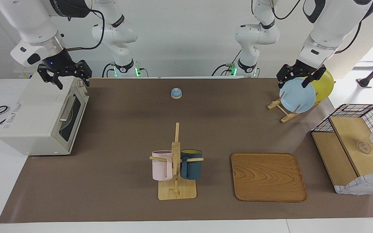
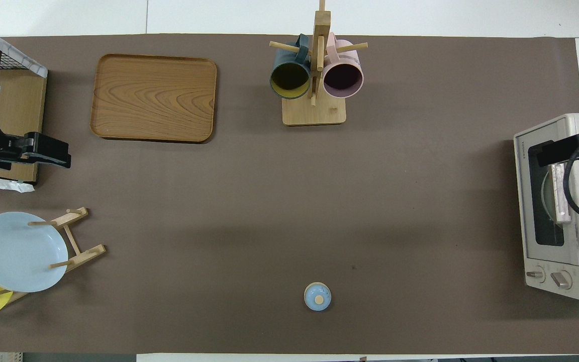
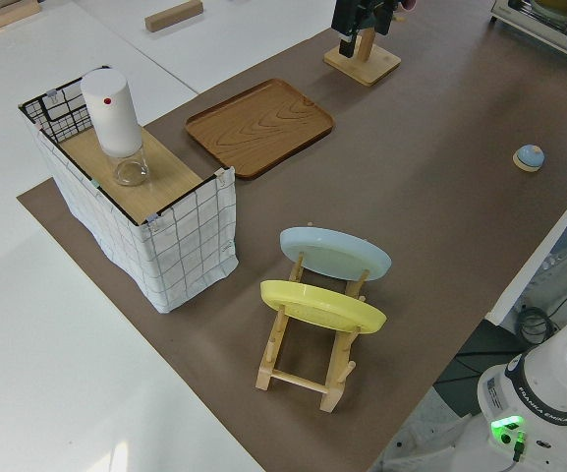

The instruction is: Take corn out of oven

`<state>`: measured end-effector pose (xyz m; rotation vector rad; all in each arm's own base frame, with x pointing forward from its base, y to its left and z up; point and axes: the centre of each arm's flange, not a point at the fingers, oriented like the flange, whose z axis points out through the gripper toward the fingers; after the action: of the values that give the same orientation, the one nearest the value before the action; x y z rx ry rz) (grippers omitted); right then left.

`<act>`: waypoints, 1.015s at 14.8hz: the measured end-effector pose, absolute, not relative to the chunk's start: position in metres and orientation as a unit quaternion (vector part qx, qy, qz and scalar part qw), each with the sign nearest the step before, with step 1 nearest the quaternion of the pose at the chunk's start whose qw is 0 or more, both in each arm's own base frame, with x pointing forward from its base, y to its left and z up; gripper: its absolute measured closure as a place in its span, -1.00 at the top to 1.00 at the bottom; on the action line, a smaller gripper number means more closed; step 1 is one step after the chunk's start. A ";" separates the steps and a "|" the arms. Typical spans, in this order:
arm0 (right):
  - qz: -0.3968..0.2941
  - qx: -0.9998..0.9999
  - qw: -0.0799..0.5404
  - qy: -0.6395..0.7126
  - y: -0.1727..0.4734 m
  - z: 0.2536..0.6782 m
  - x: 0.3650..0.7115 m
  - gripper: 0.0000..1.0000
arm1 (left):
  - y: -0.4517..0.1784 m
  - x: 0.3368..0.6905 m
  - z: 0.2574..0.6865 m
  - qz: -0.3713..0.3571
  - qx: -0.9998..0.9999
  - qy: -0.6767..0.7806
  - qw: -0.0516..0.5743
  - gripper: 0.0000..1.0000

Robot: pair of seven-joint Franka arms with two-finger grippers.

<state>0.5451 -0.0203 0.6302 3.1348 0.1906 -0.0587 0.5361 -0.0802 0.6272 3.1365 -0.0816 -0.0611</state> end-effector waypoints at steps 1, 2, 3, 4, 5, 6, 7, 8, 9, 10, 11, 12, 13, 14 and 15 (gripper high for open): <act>-0.019 0.998 0.000 0.061 -0.020 0.630 0.545 1.00 | -0.080 0.536 0.627 -0.019 0.999 -0.026 0.002 1.00; -0.019 0.998 0.000 0.061 -0.020 0.630 0.545 1.00 | -0.080 0.536 0.627 -0.019 0.999 -0.026 0.002 1.00; -0.019 0.998 0.000 0.061 -0.020 0.630 0.545 1.00 | -0.080 0.536 0.627 -0.019 0.999 -0.026 0.002 1.00; -0.020 0.998 0.000 0.061 -0.020 0.629 0.545 1.00 | -0.080 0.536 0.627 -0.019 0.999 -0.026 0.002 1.00; -0.022 0.998 0.000 0.061 -0.020 0.627 0.545 1.00 | -0.080 0.536 0.627 -0.019 0.999 -0.026 0.002 1.00; -0.025 0.998 0.000 0.060 -0.021 0.624 0.545 1.00 | -0.080 0.536 0.627 -0.019 0.999 -0.026 0.002 1.00; -0.025 0.998 -0.001 0.060 -0.021 0.619 0.545 1.00 | -0.080 0.536 0.627 -0.019 0.999 -0.026 0.002 1.00; -0.025 0.998 -0.001 0.059 -0.023 0.615 0.544 0.99 | -0.080 0.536 0.627 -0.019 0.999 -0.026 0.002 1.00; -0.022 0.998 -0.001 0.058 -0.026 0.610 0.545 0.93 | -0.080 0.536 0.627 -0.019 0.999 -0.026 0.002 1.00; -0.017 0.998 0.000 0.060 -0.030 0.606 0.545 0.93 | -0.080 0.536 0.627 -0.019 0.999 -0.026 0.002 1.00; -0.015 0.998 0.000 0.066 -0.033 0.602 0.544 0.73 | -0.080 0.536 0.627 -0.019 0.999 -0.026 0.002 1.00; -0.014 0.997 0.000 0.078 -0.036 0.596 0.544 0.51 | -0.080 0.536 0.627 -0.019 0.999 -0.026 0.002 1.00; -0.007 0.996 0.000 0.092 -0.040 0.588 0.545 0.28 | -0.080 0.536 0.627 -0.019 0.999 -0.026 0.002 1.00; 0.002 0.995 0.001 0.100 -0.046 0.576 0.545 0.07 | -0.080 0.536 0.627 -0.019 0.999 -0.026 0.002 1.00; 0.008 0.995 0.002 0.102 -0.053 0.561 0.543 -0.14 | -0.080 0.536 0.627 -0.019 0.999 -0.026 0.002 1.00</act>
<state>0.5429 -0.0525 0.5610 3.1204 0.3185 0.0252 0.5361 -0.0802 0.6272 3.1365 -0.0816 -0.0612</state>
